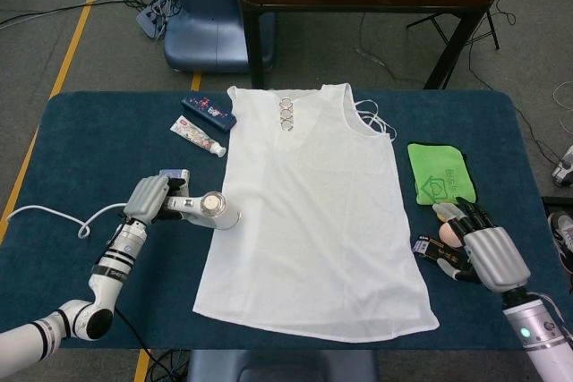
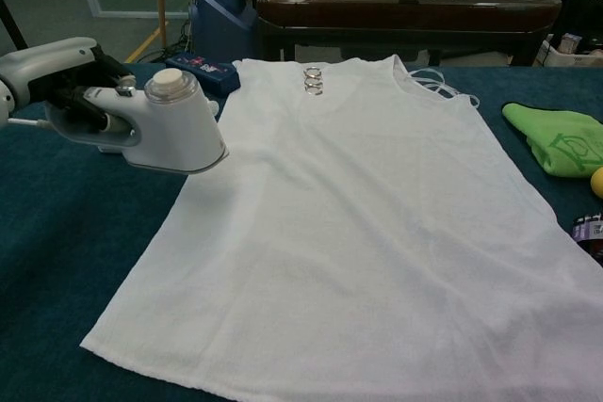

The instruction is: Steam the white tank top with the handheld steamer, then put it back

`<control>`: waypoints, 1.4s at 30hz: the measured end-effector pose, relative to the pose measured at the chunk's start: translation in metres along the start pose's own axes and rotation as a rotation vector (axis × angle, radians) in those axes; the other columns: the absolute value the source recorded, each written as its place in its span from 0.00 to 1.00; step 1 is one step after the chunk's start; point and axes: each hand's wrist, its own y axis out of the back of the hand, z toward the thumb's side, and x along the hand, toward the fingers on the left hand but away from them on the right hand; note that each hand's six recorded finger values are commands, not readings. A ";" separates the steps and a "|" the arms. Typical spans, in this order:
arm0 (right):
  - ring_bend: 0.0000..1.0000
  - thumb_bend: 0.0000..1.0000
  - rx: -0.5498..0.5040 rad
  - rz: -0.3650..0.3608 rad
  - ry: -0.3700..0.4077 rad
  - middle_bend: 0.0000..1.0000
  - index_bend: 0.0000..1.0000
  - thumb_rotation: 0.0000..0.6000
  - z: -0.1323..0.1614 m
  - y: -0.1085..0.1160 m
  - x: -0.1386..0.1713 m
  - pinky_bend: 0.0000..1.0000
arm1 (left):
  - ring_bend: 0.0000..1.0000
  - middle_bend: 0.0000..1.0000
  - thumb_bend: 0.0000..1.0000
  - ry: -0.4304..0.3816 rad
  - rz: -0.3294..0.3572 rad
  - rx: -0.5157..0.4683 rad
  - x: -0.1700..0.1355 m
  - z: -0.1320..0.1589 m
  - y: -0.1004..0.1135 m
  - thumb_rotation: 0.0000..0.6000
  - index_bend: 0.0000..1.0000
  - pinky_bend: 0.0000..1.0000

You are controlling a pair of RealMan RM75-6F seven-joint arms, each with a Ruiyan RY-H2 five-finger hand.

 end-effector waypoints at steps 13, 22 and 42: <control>0.03 0.65 0.010 0.242 0.194 0.15 0.02 1.00 0.054 -0.051 -0.018 0.09 | 0.69 0.83 0.23 -0.121 -0.061 0.081 0.018 0.067 -0.051 1.00 0.90 0.76; 0.03 0.26 -0.018 0.367 0.233 0.15 0.02 1.00 0.067 -0.093 -0.014 0.09 | 0.69 0.83 0.23 -0.096 -0.084 0.093 0.035 0.073 -0.069 1.00 0.90 0.76; 0.03 0.13 -0.069 0.421 0.211 0.15 0.03 1.00 0.062 -0.132 -0.004 0.09 | 0.69 0.83 0.23 -0.011 -0.093 0.098 0.053 0.049 -0.085 1.00 0.90 0.76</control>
